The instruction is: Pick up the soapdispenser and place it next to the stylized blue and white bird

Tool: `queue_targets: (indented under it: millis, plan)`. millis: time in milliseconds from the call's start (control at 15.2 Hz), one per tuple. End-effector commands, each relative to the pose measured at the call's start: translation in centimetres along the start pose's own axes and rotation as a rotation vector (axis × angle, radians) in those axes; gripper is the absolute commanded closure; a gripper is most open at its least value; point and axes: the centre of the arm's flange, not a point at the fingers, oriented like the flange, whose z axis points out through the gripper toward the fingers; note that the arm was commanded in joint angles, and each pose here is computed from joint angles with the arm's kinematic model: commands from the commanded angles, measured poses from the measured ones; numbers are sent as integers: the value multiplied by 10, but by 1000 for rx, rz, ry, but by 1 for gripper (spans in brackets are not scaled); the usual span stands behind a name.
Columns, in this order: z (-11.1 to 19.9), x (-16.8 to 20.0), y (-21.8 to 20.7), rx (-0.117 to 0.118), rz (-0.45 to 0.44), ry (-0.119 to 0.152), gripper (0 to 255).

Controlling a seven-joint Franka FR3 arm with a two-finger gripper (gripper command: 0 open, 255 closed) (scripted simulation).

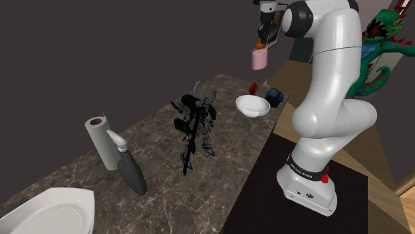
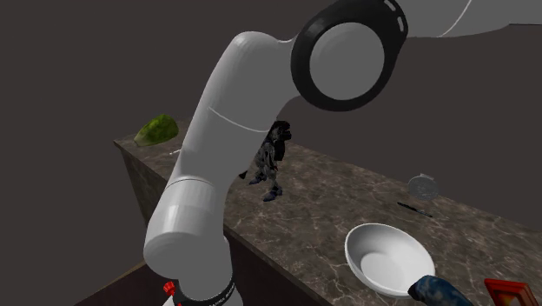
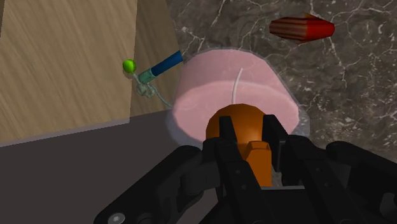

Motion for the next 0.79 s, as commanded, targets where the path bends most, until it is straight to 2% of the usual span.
queue_targets:
  millis: [0,726]
  plan:
    - [9,0,-2,-1,0,1,255]
    - [66,-1,-13,-1,0,1,255]
